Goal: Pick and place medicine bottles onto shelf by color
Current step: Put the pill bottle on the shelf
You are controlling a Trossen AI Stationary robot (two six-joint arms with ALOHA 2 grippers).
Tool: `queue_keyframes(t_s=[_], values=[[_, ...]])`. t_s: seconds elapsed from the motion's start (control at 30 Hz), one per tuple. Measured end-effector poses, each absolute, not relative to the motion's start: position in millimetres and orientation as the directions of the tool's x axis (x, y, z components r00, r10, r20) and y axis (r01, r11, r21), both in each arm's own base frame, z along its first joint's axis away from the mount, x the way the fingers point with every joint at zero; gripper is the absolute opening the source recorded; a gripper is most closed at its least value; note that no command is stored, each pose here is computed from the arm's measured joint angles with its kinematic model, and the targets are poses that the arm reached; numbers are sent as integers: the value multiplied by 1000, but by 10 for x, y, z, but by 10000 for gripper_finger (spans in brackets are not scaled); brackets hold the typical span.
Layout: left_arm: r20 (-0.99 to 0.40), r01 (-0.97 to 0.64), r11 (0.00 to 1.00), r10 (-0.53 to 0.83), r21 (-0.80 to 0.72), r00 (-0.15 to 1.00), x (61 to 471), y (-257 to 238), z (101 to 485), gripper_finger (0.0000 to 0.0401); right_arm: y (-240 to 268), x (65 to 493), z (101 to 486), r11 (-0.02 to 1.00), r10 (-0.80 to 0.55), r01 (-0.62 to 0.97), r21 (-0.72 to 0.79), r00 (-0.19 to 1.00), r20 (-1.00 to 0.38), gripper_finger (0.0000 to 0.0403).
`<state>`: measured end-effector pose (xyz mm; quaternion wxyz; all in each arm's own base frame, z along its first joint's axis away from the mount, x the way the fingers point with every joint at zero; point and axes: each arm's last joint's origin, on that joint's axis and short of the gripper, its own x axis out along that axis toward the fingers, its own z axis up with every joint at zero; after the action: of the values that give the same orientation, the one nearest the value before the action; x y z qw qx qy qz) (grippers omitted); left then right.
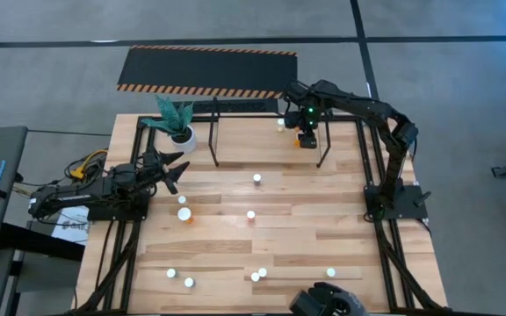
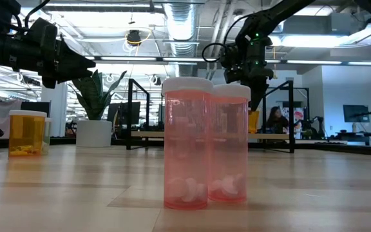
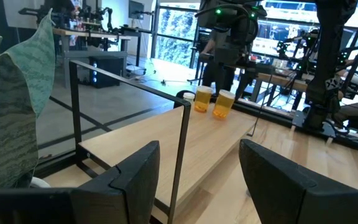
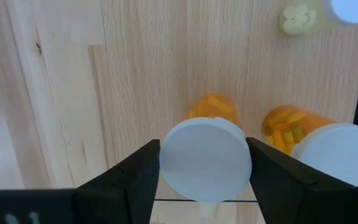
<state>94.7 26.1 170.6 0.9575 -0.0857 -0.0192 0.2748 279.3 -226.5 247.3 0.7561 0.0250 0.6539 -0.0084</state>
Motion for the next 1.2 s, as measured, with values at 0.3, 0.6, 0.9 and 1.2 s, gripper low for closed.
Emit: queue_keyframes(t_s=[0.3, 0.6, 0.9, 1.2], values=[[-11, -523, 834, 529, -174, 848, 948, 260, 1705, 208, -2259, 2788, 2472, 998, 28, 45, 35, 141, -990, 242], [-11, -523, 834, 529, -174, 848, 948, 261, 1705, 208, -2252, 2820, 2408, 997, 54, 40, 60, 126, -991, 242], [-10, -523, 834, 529, -175, 848, 948, 261, 1706, 208, -2295, 2835, 2238, 993, 102, 50, 106, 76, -992, 242], [-10, -522, 835, 529, -175, 849, 948, 260, 1706, 208, -2333, 2805, 2243, 992, 101, 72, 106, 80, -992, 242]])
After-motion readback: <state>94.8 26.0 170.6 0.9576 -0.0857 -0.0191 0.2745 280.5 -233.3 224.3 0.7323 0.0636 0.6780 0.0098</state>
